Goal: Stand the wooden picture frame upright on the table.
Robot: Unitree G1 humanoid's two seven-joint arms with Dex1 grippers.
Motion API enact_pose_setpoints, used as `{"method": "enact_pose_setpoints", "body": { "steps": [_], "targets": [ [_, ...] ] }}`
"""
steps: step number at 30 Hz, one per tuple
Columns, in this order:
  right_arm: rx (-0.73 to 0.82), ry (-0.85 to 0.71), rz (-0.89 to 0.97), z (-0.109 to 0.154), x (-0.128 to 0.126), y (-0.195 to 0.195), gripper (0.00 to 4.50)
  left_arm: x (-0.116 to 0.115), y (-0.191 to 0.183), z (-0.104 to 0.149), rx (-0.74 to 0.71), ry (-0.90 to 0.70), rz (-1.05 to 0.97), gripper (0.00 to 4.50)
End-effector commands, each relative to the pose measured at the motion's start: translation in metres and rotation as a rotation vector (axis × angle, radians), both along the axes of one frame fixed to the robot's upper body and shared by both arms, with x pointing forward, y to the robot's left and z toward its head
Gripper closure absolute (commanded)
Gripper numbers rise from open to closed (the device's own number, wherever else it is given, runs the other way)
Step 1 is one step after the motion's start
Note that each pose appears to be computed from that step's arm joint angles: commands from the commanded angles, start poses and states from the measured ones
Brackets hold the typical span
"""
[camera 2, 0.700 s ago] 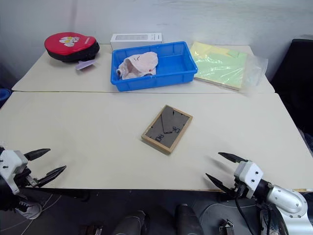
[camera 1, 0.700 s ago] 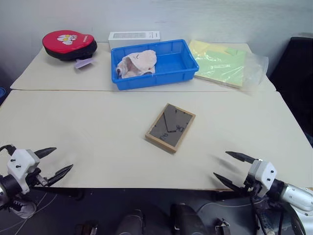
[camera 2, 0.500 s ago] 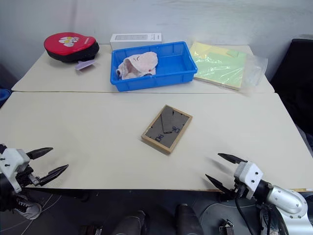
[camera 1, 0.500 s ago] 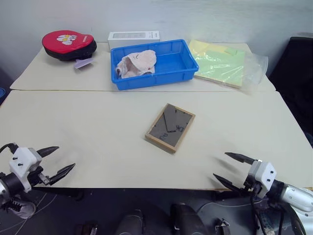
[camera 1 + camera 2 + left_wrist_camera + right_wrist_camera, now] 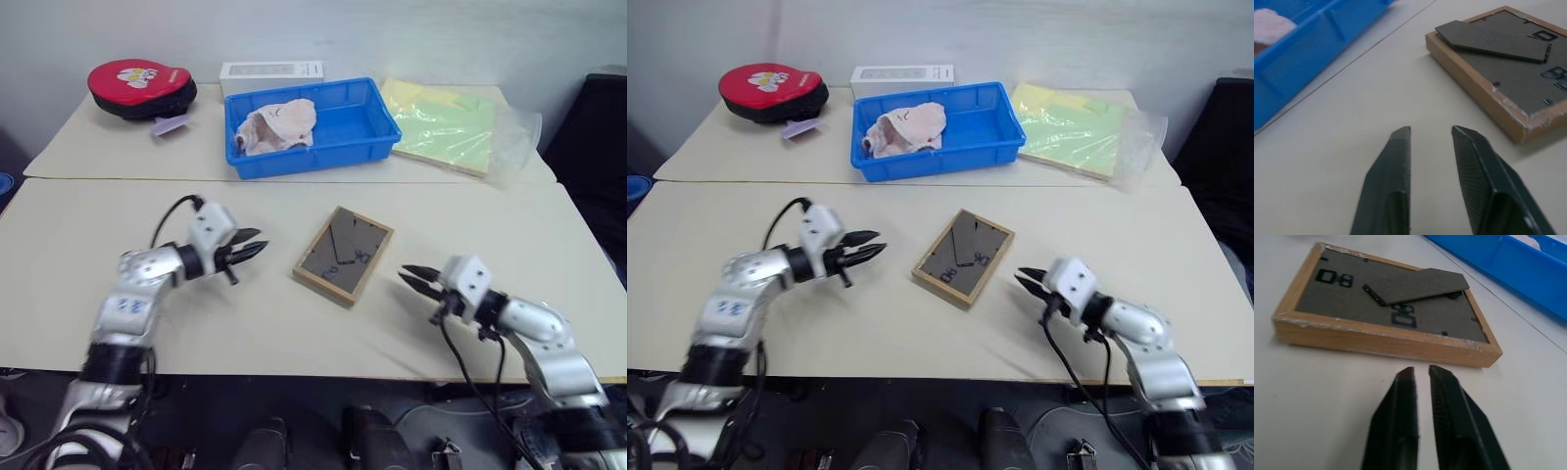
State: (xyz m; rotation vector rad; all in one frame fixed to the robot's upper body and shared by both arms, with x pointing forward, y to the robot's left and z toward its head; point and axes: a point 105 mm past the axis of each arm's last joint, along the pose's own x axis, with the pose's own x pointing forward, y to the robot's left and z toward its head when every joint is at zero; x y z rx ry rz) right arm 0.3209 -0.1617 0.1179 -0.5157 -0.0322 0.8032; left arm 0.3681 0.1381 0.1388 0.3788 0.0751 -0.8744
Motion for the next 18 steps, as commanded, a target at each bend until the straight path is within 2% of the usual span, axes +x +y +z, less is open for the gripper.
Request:
{"method": "enact_pose_setpoints", "body": {
  "steps": [1, 5, 10, 18],
  "targets": [
    [-0.012, 0.008, -0.001, -0.002, 0.012, 0.016, 4.5, 0.007, -0.016, -0.013, 0.034, 0.035, -0.029, 4.26],
    [0.004, -0.003, 0.029, 0.001, 0.019, 0.039, 4.5, 0.002, -0.03, -0.031, 0.094, 0.065, -0.093, 4.26],
    [0.003, 0.013, 0.073, -0.002, 0.019, 0.05, 4.5, -0.019, -0.044, -0.032, 0.038, 0.089, -0.187, 4.26],
    [-0.03, 0.036, 0.112, -0.004, 0.019, 0.053, 4.5, -0.044, -0.025, -0.035, 0.027, 0.112, -0.137, 4.26]
  ]
}}
